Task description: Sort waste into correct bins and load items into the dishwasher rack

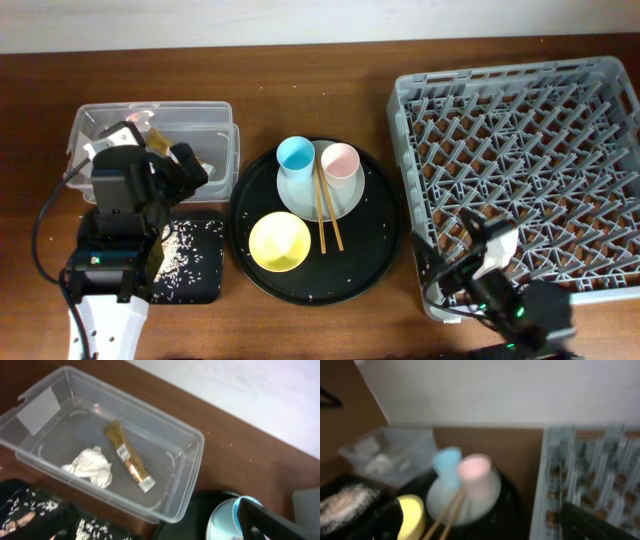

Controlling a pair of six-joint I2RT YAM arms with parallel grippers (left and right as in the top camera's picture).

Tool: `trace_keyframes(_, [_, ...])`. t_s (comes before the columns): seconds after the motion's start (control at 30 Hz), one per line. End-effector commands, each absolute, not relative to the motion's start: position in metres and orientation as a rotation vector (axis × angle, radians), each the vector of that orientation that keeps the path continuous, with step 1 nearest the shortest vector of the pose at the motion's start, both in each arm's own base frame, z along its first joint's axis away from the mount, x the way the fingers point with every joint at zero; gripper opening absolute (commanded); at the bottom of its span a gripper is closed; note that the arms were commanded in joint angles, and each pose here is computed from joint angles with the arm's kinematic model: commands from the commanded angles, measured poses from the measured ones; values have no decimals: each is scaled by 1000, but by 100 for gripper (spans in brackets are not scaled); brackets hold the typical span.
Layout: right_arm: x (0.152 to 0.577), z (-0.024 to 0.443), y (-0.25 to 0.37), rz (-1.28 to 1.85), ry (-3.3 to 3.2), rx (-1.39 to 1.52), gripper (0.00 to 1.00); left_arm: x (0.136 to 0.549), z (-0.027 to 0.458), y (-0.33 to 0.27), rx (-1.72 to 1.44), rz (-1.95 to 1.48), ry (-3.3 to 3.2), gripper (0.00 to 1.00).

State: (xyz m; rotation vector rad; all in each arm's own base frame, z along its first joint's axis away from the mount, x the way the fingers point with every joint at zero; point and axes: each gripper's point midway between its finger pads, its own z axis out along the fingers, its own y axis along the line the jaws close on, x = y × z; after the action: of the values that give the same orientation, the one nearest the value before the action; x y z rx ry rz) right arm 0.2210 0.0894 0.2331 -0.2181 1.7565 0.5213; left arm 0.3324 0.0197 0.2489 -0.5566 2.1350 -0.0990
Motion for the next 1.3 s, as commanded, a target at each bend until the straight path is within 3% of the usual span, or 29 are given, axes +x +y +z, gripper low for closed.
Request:
trace_keyframes(0.0, [241,280,98,583,1913,-193,98,324,243,23,-559,-66,2179,99])
trace_keyframes(0.17, [303,299,126,690,2352,-161,98,309,227,23,-572,-40,2265,99])
trace_keyframes(0.23, [324,302,160,939,2375,-243,98,309,227,23,-571,-40,2266,99])
trace_keyframes(0.27, [330,302,171,1025,2367,-255,85,309,227,23,-572,-40,2266,99])
trace_keyframes(0.33, [337,274,192,1011,2449,-279,69,309,227,23,-572,-40,2266,99])
trace_keyframes(0.5, [348,207,223,425,2558,-412,55,309,227,23,-572,-40,2266,99])
trace_keyframes(0.57, [352,192,231,293,2550,-479,43,309,227,23,-572,-40,2266,99])
trace_keyframes(0.83, [377,114,258,137,2568,-730,41,309,227,23,-572,-40,2266,99])
trace_keyframes(0.9, [381,110,260,142,2560,-725,39,309,227,23,-571,-40,2266,99])
trace_keyframes(0.97, [386,105,264,138,2544,-749,28,309,227,23,-572,-40,2266,99])
trace_keyframes(1.27, [391,85,261,77,2557,-782,19,309,227,23,-572,-40,2266,99])
